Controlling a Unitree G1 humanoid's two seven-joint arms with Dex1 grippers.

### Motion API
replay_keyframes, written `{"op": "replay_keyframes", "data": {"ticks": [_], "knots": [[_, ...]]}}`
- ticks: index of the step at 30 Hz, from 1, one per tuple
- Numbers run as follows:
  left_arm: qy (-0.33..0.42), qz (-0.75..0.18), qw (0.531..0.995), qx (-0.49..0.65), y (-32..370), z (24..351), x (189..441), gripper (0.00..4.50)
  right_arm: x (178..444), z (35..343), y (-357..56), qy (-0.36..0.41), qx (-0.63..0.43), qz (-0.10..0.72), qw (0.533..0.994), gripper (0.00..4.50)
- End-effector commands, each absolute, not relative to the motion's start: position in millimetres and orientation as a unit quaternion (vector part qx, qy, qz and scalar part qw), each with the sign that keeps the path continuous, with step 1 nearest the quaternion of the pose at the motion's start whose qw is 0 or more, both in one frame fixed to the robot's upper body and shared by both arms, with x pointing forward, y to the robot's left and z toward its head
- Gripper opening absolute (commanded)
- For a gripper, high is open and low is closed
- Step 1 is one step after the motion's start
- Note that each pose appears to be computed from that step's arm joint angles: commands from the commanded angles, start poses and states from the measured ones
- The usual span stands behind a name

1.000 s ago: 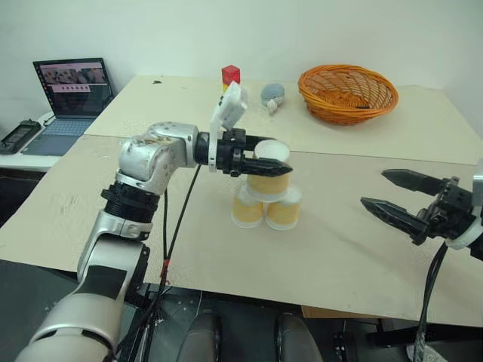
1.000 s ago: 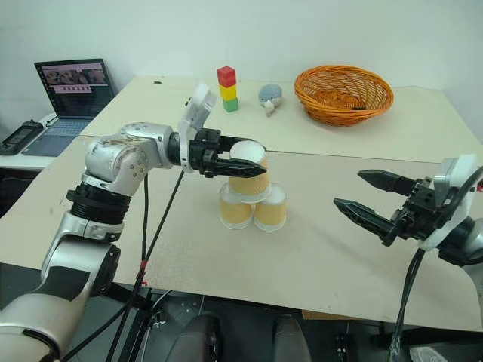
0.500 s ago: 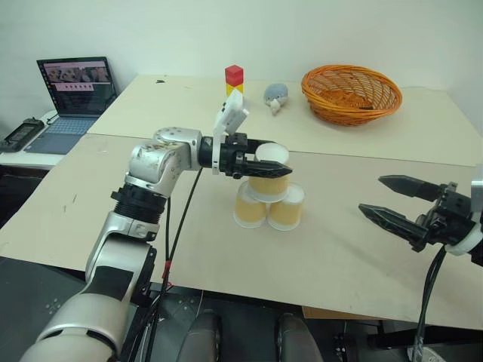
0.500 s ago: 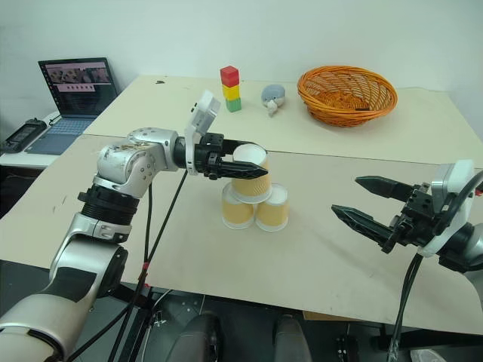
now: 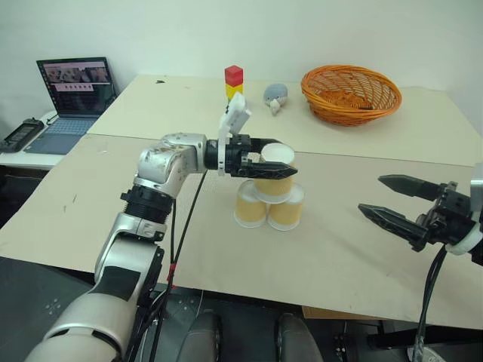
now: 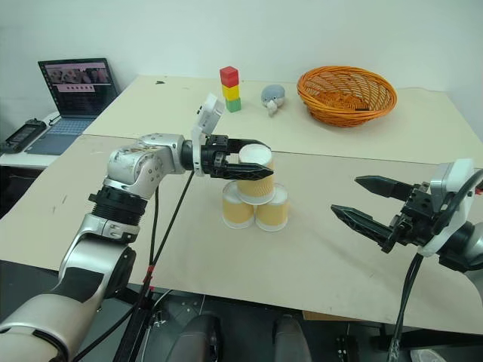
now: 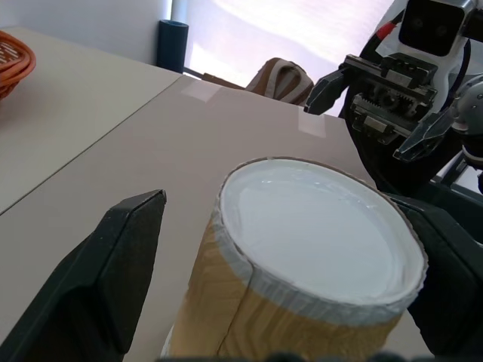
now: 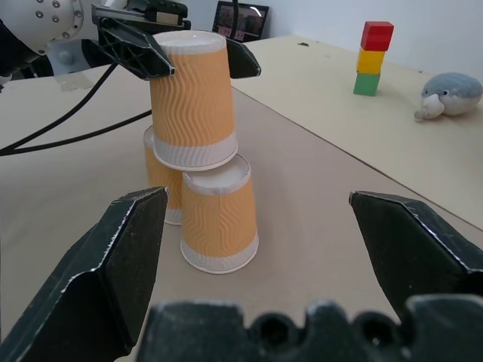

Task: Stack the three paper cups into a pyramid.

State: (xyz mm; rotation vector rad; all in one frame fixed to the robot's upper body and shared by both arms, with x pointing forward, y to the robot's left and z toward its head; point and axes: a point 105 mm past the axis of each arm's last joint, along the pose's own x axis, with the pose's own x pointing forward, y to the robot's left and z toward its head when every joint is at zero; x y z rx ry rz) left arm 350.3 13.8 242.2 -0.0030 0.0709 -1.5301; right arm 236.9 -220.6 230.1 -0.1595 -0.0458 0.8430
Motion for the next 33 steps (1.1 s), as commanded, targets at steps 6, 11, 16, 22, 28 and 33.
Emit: {"op": "replay_keyframes", "data": {"ticks": [6,11,16,22,28,33], "knots": [[-0.083,-0.699,0.707,-0.07,23,317,326,4.44,234,244,-217,-0.038,-0.087,0.418,0.904,4.5],[-0.121,-0.682,0.707,-0.141,47,356,312,4.44,237,245,-217,-0.04,-0.084,0.425,0.9,4.5],[-0.14,-0.574,0.791,-0.156,83,362,332,4.44,240,244,-214,-0.04,-0.079,0.431,0.898,4.5],[-0.029,-0.3,0.946,-0.123,170,267,377,4.44,243,221,-226,-0.009,-0.073,0.402,0.913,4.5],[-0.023,-0.172,0.982,-0.074,224,215,370,4.44,253,205,-254,-0.006,-0.06,0.311,0.948,4.5],[-0.028,-0.11,0.99,-0.08,240,194,372,4.44,274,197,-276,-0.026,-0.056,0.222,0.973,4.5]]}}
